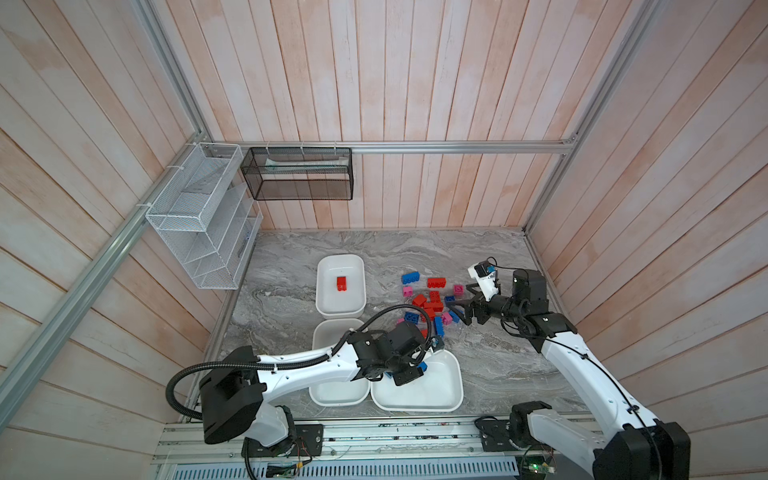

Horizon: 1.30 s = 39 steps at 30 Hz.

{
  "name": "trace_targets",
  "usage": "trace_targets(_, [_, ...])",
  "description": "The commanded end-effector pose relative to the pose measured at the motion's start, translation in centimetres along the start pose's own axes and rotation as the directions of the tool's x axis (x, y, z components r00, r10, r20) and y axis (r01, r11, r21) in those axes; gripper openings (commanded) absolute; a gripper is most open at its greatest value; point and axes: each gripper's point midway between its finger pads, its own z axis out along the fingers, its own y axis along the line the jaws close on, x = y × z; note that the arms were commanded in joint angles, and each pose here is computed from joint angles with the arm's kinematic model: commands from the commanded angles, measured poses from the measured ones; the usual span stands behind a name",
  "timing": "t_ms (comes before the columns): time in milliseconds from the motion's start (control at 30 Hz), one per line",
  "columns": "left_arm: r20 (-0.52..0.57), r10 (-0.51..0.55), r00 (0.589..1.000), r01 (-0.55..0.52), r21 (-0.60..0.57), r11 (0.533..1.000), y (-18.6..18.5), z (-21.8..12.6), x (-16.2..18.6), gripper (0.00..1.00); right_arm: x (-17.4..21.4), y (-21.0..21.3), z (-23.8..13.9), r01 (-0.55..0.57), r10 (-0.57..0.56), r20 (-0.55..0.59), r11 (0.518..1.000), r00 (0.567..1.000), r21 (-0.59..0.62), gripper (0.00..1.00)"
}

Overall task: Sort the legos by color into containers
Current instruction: 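Carry the long blue brick to the nearest tub and release it, then reach the left gripper to the pile and grasp another long blue brick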

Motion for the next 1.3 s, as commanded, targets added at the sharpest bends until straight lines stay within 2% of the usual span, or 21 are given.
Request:
trace_targets(0, [0.040, -0.045, 0.998, 0.045, -0.003, 0.999, 2.8, -1.6, -1.3, 0.58, -0.3, 0.1, -0.1, -0.009, 0.009, 0.010, 1.000, 1.000, -0.008, 0.98])
trace_targets(233, [0.106, -0.122, 0.987, 0.133, -0.101, 0.986, 12.8, -1.7, -2.6, 0.63, -0.8, 0.3, -0.1, -0.014, 0.015, 0.023, 1.000, 1.000, -0.025, 0.98])
trace_targets(333, [0.109, -0.065, 0.992, 0.078, -0.115, 0.990, 15.3, -0.7, -2.9, 0.67, -0.7, 0.4, -0.1, -0.014, 0.015, 0.023, 1.000, 1.000, -0.027, 0.98])
trace_targets(600, [0.123, -0.063, 0.990, 0.075, -0.097, 0.992, 23.3, 3.1, -3.6, 0.67, -0.6, 0.5, 0.0, -0.019, 0.020, 0.023, 0.999, 1.000, -0.036, 0.98])
trace_targets(867, [0.101, -0.057, 0.993, 0.066, -0.087, 0.994, 27.9, 8.5, -3.5, 0.67, 0.0, 0.2, 0.5, -0.022, 0.023, 0.009, 0.999, 1.000, -0.038, 0.98])
trace_targets(1267, [0.070, -0.067, 0.995, 0.072, -0.064, 0.995, 30.4, 13.3, -2.1, 0.64, 0.6, -0.1, 0.8, -0.028, 0.028, -0.003, 0.999, 1.000, -0.033, 0.98])
